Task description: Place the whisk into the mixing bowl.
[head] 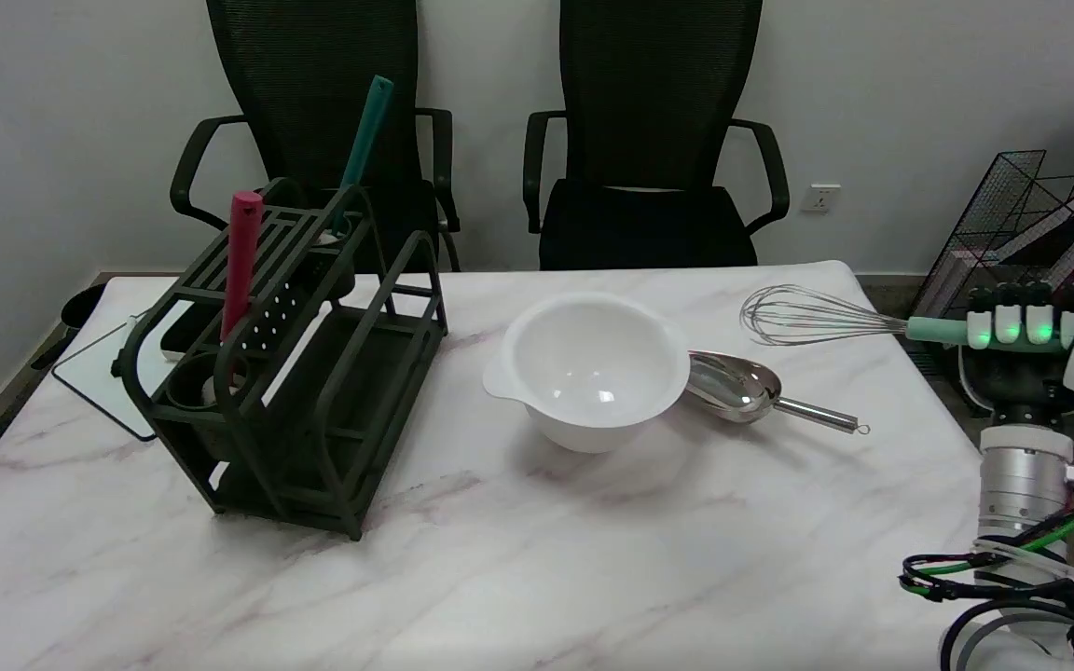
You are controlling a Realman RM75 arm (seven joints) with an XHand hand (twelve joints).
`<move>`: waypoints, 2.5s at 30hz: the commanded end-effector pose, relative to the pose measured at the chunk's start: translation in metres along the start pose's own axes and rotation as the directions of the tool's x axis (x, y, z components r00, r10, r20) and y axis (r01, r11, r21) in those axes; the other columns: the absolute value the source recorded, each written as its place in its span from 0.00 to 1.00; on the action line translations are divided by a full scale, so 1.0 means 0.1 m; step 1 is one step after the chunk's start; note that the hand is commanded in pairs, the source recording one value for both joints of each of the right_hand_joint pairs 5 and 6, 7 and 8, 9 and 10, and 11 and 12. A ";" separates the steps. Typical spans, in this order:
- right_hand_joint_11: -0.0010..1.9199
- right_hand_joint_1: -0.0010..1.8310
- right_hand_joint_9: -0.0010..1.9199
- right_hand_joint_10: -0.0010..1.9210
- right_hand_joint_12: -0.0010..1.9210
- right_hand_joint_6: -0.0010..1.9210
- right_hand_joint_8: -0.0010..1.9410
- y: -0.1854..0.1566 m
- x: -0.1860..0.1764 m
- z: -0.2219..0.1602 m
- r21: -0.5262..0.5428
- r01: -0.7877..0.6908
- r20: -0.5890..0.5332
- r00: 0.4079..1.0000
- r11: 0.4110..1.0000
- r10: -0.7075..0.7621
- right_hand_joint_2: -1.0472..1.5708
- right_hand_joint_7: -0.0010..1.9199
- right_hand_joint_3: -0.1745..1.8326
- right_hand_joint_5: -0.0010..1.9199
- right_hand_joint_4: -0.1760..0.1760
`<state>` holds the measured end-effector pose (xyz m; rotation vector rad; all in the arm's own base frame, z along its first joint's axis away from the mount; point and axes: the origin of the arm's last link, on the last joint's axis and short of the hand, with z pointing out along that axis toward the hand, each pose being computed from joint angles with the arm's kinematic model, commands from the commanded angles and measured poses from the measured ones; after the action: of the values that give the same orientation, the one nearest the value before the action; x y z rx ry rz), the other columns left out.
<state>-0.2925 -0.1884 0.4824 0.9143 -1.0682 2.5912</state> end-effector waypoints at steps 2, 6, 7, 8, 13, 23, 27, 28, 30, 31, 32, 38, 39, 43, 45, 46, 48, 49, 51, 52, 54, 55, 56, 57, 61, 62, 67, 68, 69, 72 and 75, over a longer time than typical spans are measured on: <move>1.00 0.50 1.00 1.00 1.00 1.00 0.99 0.42 -0.24 0.19 -0.172 -0.079 0.045 0.995 0.982 0.088 0.92 1.00 0.64 1.00 0.50; 1.00 0.50 1.00 1.00 1.00 1.00 0.99 0.52 -0.38 0.29 -0.203 -0.100 0.085 0.989 0.974 0.119 0.93 1.00 0.61 1.00 0.50; 1.00 0.50 1.00 1.00 1.00 1.00 0.99 0.53 -0.41 0.31 -0.207 -0.105 0.091 0.988 0.973 0.126 0.93 1.00 0.61 1.00 0.50; 1.00 0.50 1.00 1.00 1.00 1.00 0.99 0.55 -0.43 0.32 -0.215 -0.108 0.097 0.987 0.971 0.131 0.93 1.00 0.61 1.00 0.50; 1.00 0.51 1.00 1.00 1.00 1.00 0.99 0.74 -0.64 0.33 -0.316 -0.120 0.134 0.976 0.941 0.169 0.93 1.00 0.60 1.00 0.50; 1.00 0.51 1.00 1.00 1.00 1.00 0.99 1.16 -0.97 0.35 -0.528 -0.089 0.143 0.971 0.845 0.191 0.96 1.00 0.56 1.00 0.50; 1.00 0.52 1.00 1.00 1.00 1.00 0.99 1.23 -1.01 0.47 -0.562 0.083 0.260 0.962 0.823 0.081 0.97 1.00 0.52 1.00 0.50; 1.00 0.52 1.00 1.00 1.00 1.00 0.99 1.26 -1.02 0.49 -0.570 0.099 0.273 0.959 0.815 0.075 0.98 1.00 0.52 1.00 0.50; 1.00 0.52 1.00 1.00 1.00 1.00 0.99 1.32 -1.05 0.54 -0.577 0.127 0.294 0.954 0.807 0.060 0.99 1.00 0.51 1.00 0.50; 1.00 0.52 1.00 1.00 1.00 1.00 0.99 1.34 -1.04 0.55 -0.577 0.139 0.301 0.952 0.805 0.052 0.99 1.00 0.49 1.00 0.50; 1.00 0.52 1.00 1.00 1.00 1.00 0.99 1.37 -1.03 0.57 -0.577 0.151 0.307 0.951 0.803 0.042 1.00 1.00 0.48 1.00 0.50; 1.00 0.53 1.00 1.00 1.00 1.00 0.99 1.64 -1.09 0.65 -0.601 0.198 0.366 0.930 0.775 0.046 1.00 1.00 0.41 1.00 0.50; 1.00 0.53 1.00 1.00 1.00 1.00 0.99 1.67 -1.09 0.66 -0.602 0.205 0.371 0.928 0.772 0.043 1.00 1.00 0.41 1.00 0.50; 1.00 0.53 1.00 1.00 1.00 1.00 0.99 1.77 -1.00 0.73 -0.599 0.256 0.399 0.917 0.759 0.006 1.00 1.00 0.38 1.00 0.50; 1.00 0.54 1.00 1.00 1.00 1.00 0.99 1.78 -0.97 0.75 -0.598 0.272 0.405 0.914 0.754 -0.008 1.00 1.00 0.37 1.00 0.50; 1.00 0.54 1.00 1.00 1.00 1.00 0.99 1.78 -0.93 0.75 -0.600 0.281 0.404 0.915 0.749 -0.019 1.00 1.00 0.36 1.00 0.50; 1.00 0.54 1.00 1.00 1.00 1.00 0.99 1.78 -0.88 0.77 -0.600 0.292 0.402 0.915 0.745 -0.035 1.00 1.00 0.36 1.00 0.50; 1.00 0.54 1.00 1.00 1.00 1.00 0.99 1.78 -0.84 0.77 -0.600 0.297 0.399 0.916 0.743 -0.044 1.00 1.00 0.35 1.00 0.50; 1.00 0.54 1.00 1.00 1.00 1.00 0.99 1.76 -0.79 0.78 -0.598 0.303 0.392 0.918 0.743 -0.059 1.00 1.00 0.33 1.00 0.50; 1.00 0.54 1.00 1.00 1.00 1.00 0.99 1.75 -0.77 0.79 -0.595 0.302 0.387 0.920 0.745 -0.064 1.00 1.00 0.33 1.00 0.50; 1.00 0.53 1.00 1.00 1.00 1.00 0.99 1.73 -0.76 0.81 -0.586 0.302 0.386 0.920 0.752 -0.068 1.00 1.00 0.32 1.00 0.50; 1.00 0.53 1.00 1.00 1.00 1.00 0.99 1.72 -0.76 0.83 -0.579 0.302 0.389 0.919 0.758 -0.070 1.00 1.00 0.32 1.00 0.50; 1.00 0.53 1.00 1.00 1.00 1.00 0.99 1.70 -0.76 0.84 -0.571 0.302 0.391 0.918 0.764 -0.071 1.00 1.00 0.32 1.00 0.50; 1.00 0.53 1.00 1.00 1.00 1.00 0.99 1.68 -0.76 0.86 -0.560 0.299 0.393 0.917 0.773 -0.070 1.00 1.00 0.32 1.00 0.50; 1.00 0.53 1.00 1.00 1.00 1.00 0.99 1.60 -0.78 0.93 -0.525 0.266 0.382 0.923 0.808 -0.056 1.00 1.00 0.32 1.00 0.50; 1.00 0.53 1.00 1.00 1.00 1.00 0.99 1.59 -0.78 0.93 -0.521 0.260 0.378 0.924 0.813 -0.054 1.00 1.00 0.32 1.00 0.50; 1.00 0.53 1.00 1.00 1.00 1.00 0.99 1.57 -0.70 0.95 -0.518 0.273 0.368 0.927 0.810 -0.077 1.00 1.00 0.32 1.00 0.50; 1.00 0.53 1.00 1.00 1.00 1.00 0.99 1.57 -0.68 0.95 -0.521 0.279 0.366 0.927 0.807 -0.084 1.00 1.00 0.32 1.00 0.50; 1.00 0.53 1.00 1.00 1.00 1.00 0.99 1.57 -0.65 0.94 -0.525 0.288 0.365 0.926 0.801 -0.094 1.00 1.00 0.32 1.00 0.50; 1.00 0.53 1.00 1.00 1.00 1.00 0.99 1.57 -0.58 0.93 -0.533 0.312 0.365 0.923 0.786 -0.119 1.00 1.00 0.32 1.00 0.50; 1.00 0.53 1.00 1.00 1.00 1.00 0.99 1.57 -0.51 0.93 -0.541 0.334 0.363 0.921 0.772 -0.144 1.00 1.00 0.32 1.00 0.50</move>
<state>-0.2563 -0.3595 0.3923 1.2171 -1.6638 1.8034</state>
